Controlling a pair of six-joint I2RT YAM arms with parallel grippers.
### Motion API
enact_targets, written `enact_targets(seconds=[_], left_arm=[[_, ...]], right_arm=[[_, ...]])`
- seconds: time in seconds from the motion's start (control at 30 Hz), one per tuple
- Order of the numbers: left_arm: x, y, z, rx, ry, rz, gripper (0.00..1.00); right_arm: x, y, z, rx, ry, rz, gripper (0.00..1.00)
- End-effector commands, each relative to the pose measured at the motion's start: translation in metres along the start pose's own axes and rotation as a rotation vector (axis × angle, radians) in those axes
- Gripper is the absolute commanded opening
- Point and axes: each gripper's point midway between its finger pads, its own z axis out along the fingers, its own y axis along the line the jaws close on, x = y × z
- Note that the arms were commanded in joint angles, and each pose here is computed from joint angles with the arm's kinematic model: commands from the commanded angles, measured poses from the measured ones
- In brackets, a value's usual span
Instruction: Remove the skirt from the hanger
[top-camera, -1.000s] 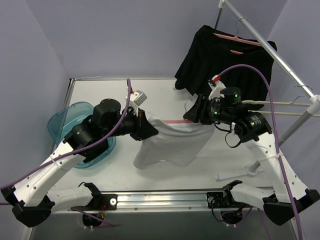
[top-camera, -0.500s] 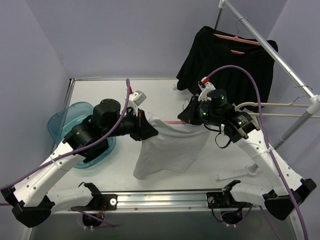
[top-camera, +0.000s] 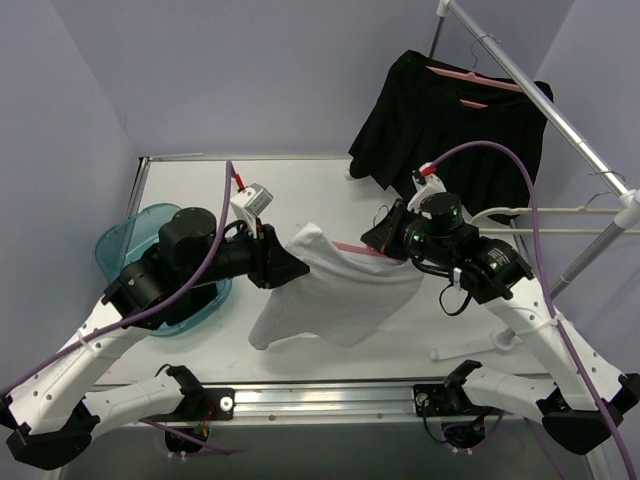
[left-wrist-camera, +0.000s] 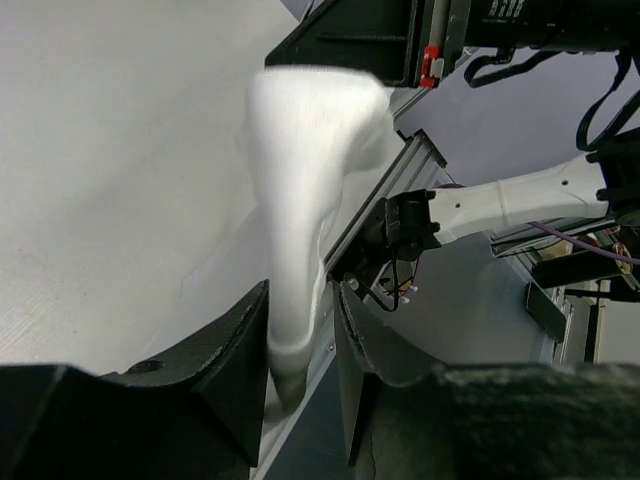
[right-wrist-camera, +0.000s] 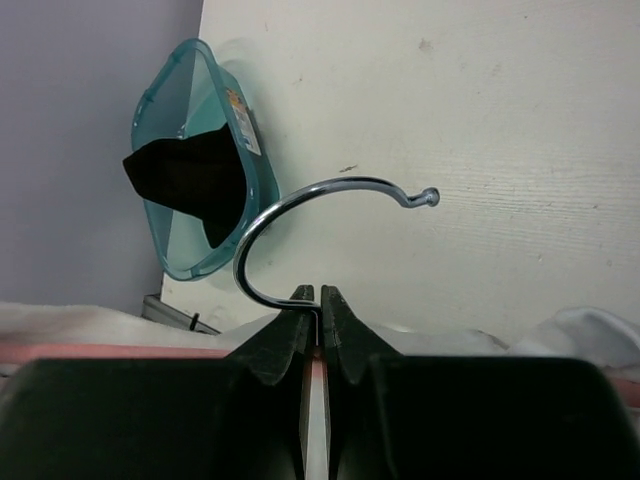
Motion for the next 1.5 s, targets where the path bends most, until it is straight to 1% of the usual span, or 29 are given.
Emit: enact_targets(seconds=[0.0,0.07,0.17,0.23,0.27,0.3,0.33,0.37,0.5,0.53,0.6,0.63,0.67,0.77,0.87,1.03,1.07,1.13,1.17,1.2,1.3,1.33,1.4,1.47], left_arm=[[0.005,-0.004,-0.012,0.019,-0.021,-0.019,0.39],[0.013,0.003,-0.019,-0.014,-0.016,-0.029,0.4],[0.016,0.004,-0.025,-0.023,-0.014,-0.028,0.4],[0.018,0.005,-0.026,-0.03,-0.005,-0.029,0.36],[0.017,0.004,-0.027,-0.03,-0.004,-0.029,0.31],[0.016,0.004,-0.026,-0.029,-0.006,-0.028,0.17],[0.015,0.004,-0.026,-0.03,-0.007,-0.028,0.09],[0.015,0.004,-0.026,-0.031,-0.005,-0.029,0.03],[0.007,0.005,-0.035,-0.063,-0.047,-0.04,0.02],[0.002,0.011,-0.039,-0.101,-0.081,-0.041,0.02],[-0.009,0.01,-0.054,-0.118,-0.158,-0.054,0.02],[-0.015,0.011,-0.064,-0.131,-0.213,-0.066,0.02],[-0.02,0.01,-0.069,-0.131,-0.244,-0.074,0.02],[-0.026,0.008,-0.078,-0.131,-0.291,-0.088,0.02],[-0.024,0.007,-0.081,-0.13,-0.287,-0.091,0.02],[-0.021,0.008,-0.083,-0.134,-0.285,-0.097,0.02],[-0.021,0.006,-0.082,-0.125,-0.28,-0.094,0.02],[-0.016,0.005,-0.069,-0.106,-0.229,-0.098,0.02],[-0.015,0.002,-0.065,-0.09,-0.211,-0.098,0.02],[-0.012,-0.002,-0.058,-0.062,-0.18,-0.098,0.02],[-0.004,0.0,-0.037,-0.053,-0.104,-0.106,0.02],[0.0,0.001,-0.031,-0.054,-0.081,-0.111,0.02],[0.0,0.001,-0.027,-0.047,-0.074,-0.108,0.02],[0.003,0.003,-0.027,-0.051,-0.073,-0.11,0.02]], right_arm=[[-0.024,0.028,-0.014,-0.092,-0.089,0.093,0.0],[-0.032,0.03,-0.022,-0.087,-0.118,0.099,0.0],[-0.041,0.038,-0.035,-0.115,-0.148,0.108,0.0],[-0.041,0.041,-0.036,-0.118,-0.138,0.11,0.0],[-0.042,0.041,-0.038,-0.118,-0.138,0.112,0.0],[-0.046,0.045,-0.043,-0.125,-0.148,0.112,0.0],[-0.046,0.044,-0.046,-0.121,-0.15,0.114,0.0],[-0.048,0.044,-0.048,-0.113,-0.159,0.118,0.0],[-0.056,0.042,-0.062,-0.092,-0.191,0.159,0.0],[-0.058,0.039,-0.067,-0.085,-0.207,0.177,0.0],[-0.062,0.025,-0.072,-0.022,-0.251,0.214,0.0],[-0.061,0.021,-0.076,-0.012,-0.264,0.247,0.0],[-0.061,0.018,-0.078,-0.004,-0.276,0.262,0.0],[-0.057,-0.001,-0.083,0.057,-0.305,0.316,0.0],[-0.052,-0.013,-0.085,0.089,-0.323,0.356,0.0],[-0.049,-0.008,-0.078,0.062,-0.305,0.352,0.0],[-0.045,-0.001,-0.074,0.027,-0.27,0.331,0.0],[-0.05,0.02,-0.068,-0.07,-0.26,0.325,0.0],[-0.044,0.032,-0.065,-0.129,-0.211,0.318,0.0],[-0.046,0.044,-0.057,-0.175,-0.197,0.323,0.0],[-0.046,0.07,-0.046,-0.27,-0.135,0.344,0.0],[-0.049,0.075,-0.046,-0.288,-0.133,0.349,0.0],[-0.055,0.083,-0.044,-0.312,-0.136,0.35,0.0],[-0.066,0.09,-0.051,-0.321,-0.162,0.343,0.0]])
